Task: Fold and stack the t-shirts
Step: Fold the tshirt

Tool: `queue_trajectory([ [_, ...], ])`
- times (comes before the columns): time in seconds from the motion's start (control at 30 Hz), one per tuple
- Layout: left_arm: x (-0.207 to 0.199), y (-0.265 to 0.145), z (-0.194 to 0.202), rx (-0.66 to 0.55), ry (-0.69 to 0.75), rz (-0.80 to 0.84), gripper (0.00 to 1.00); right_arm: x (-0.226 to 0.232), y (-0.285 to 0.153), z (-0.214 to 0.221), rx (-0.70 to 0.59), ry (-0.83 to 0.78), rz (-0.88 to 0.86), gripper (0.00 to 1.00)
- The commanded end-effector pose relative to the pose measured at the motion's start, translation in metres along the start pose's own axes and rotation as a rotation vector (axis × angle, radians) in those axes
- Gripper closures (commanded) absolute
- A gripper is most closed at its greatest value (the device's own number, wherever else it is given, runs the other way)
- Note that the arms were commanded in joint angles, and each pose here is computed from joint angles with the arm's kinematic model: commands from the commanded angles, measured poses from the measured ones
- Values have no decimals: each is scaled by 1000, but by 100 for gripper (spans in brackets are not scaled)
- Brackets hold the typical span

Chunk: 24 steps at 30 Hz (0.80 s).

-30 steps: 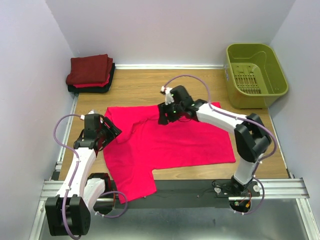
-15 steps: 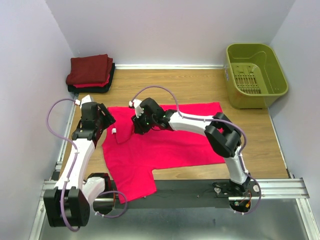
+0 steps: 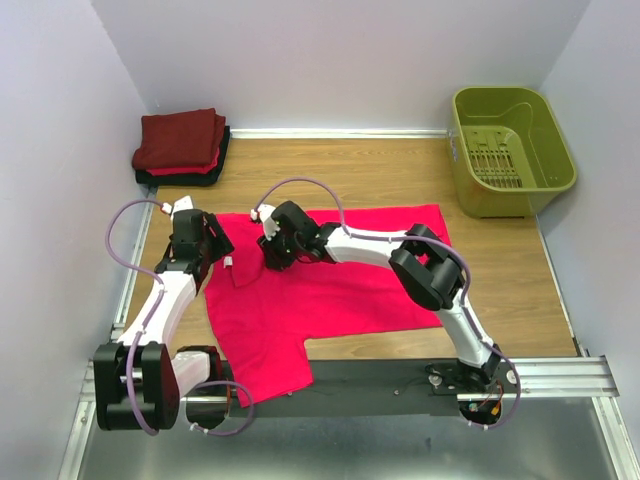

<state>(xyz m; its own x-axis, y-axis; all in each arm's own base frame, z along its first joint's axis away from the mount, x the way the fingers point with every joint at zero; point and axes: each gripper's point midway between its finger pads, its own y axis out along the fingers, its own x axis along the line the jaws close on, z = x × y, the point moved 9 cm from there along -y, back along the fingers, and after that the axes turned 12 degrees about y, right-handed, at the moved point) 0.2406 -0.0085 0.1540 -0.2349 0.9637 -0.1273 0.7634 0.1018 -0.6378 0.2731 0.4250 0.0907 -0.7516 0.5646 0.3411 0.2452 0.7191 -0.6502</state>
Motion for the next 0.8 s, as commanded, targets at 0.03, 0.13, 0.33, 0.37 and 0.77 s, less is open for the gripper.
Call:
queue_trajectory([
  [0.03, 0, 12, -2, -17, 16, -15, 27, 8, 9, -13, -48, -46, 3, 61],
  [0.13, 1, 13, -3, -12, 21, -27, 27, 8, 11, -12, -47, -46, 6, 60],
  [0.33, 2, 12, -5, -26, 24, -35, 27, 6, 19, -9, -38, -36, 21, 60],
  [0.37, 2, 12, -4, -24, 24, -37, 27, 6, 21, -7, -34, -34, 23, 60],
  [0.77, 1, 14, -4, -18, 28, -31, 27, 7, 20, 1, -5, -44, 18, 61],
])
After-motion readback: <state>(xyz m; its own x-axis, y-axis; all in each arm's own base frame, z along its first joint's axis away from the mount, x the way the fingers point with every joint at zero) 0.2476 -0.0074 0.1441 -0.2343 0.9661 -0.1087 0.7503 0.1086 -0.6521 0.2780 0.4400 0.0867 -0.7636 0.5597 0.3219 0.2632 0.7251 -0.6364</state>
